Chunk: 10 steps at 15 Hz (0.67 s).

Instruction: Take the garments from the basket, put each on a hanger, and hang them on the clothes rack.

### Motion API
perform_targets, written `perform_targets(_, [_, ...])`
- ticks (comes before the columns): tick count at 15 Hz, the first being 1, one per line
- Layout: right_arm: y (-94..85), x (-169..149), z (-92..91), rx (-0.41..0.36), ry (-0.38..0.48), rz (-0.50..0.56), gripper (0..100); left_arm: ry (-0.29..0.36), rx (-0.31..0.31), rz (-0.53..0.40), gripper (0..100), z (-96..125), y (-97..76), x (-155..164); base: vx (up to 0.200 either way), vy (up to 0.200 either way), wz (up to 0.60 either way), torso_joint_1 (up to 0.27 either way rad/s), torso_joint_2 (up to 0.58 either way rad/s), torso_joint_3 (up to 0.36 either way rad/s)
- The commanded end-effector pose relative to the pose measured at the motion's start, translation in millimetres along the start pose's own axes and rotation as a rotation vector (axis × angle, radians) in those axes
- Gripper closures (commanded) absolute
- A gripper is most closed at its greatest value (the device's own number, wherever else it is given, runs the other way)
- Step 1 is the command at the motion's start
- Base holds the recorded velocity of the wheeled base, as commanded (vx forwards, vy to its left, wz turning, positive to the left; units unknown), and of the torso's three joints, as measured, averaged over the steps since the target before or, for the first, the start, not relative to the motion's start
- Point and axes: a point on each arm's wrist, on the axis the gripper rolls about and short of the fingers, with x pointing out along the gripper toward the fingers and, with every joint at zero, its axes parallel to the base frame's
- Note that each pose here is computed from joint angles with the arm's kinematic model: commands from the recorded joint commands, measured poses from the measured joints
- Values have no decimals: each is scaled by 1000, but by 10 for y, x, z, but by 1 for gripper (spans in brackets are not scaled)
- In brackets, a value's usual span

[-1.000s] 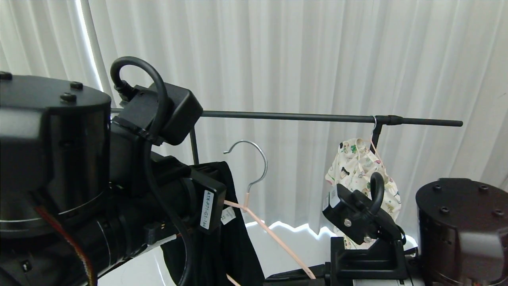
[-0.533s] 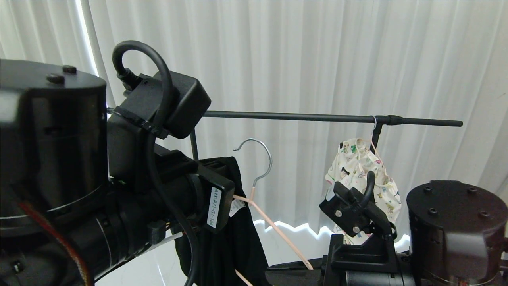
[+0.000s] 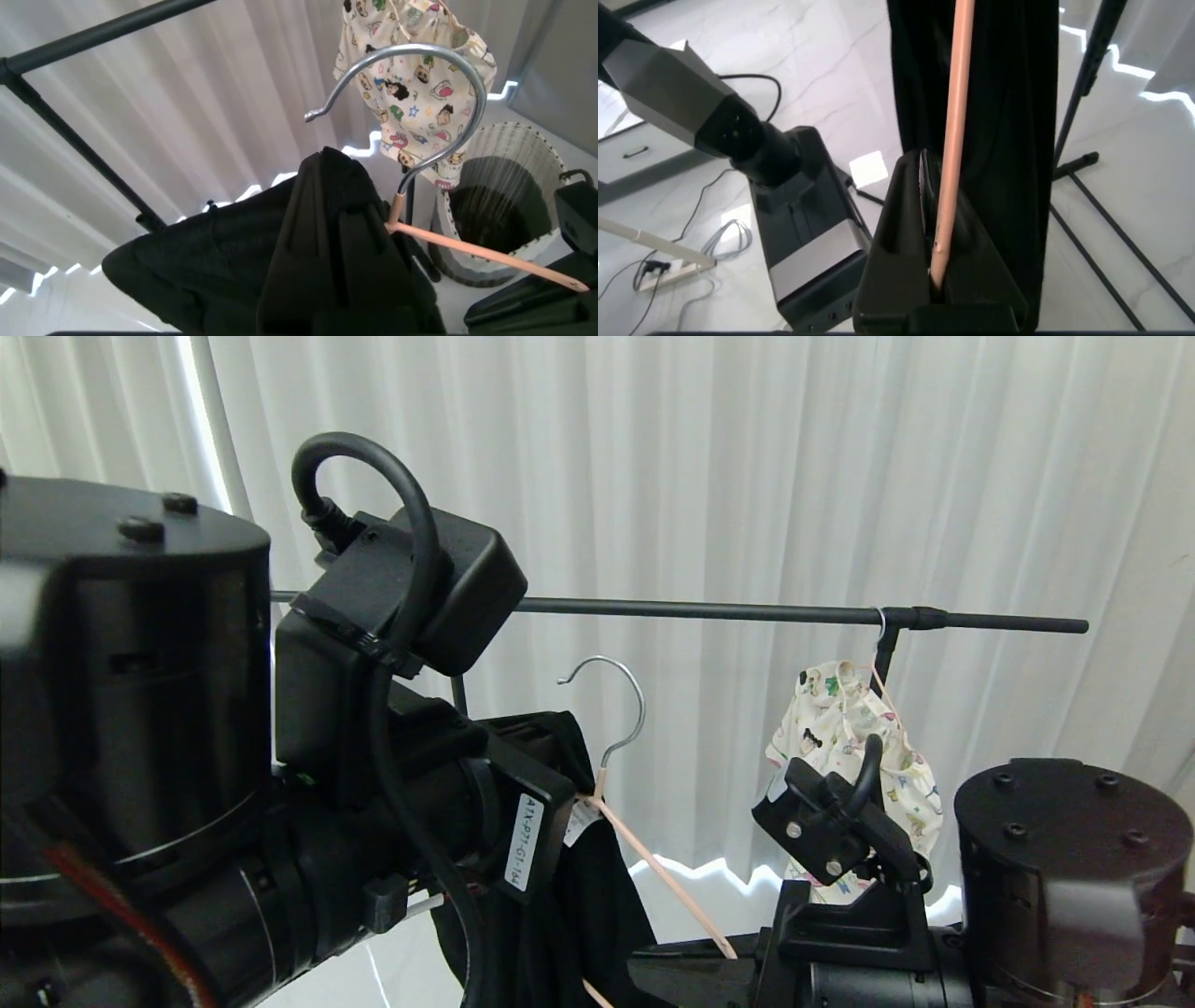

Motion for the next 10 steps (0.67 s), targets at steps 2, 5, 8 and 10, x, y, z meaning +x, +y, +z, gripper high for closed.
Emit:
perform_targets(2, [-18, -24, 10, 0, -11, -17, 100, -3, -1, 0, 0, 6, 3, -7, 0, 0, 0, 0, 0, 0])
perform_targets(5, [-75, -37, 39, 4, -26, -41, 100, -14, -8, 1, 0, 26, 19, -36, 0, 0, 0, 0, 0, 0])
perform_targets(8, [-111, -54, 77, -1, -62, -52, 100, -24, -15, 1, 0, 30, 42, -81, 0, 0, 0, 0, 0, 0])
perform_targets(10, [-157, -97, 61, -1, -100, -90, 100, -36, -20, 5, 0, 33, 75, -137, 0, 0, 0, 0, 0, 0])
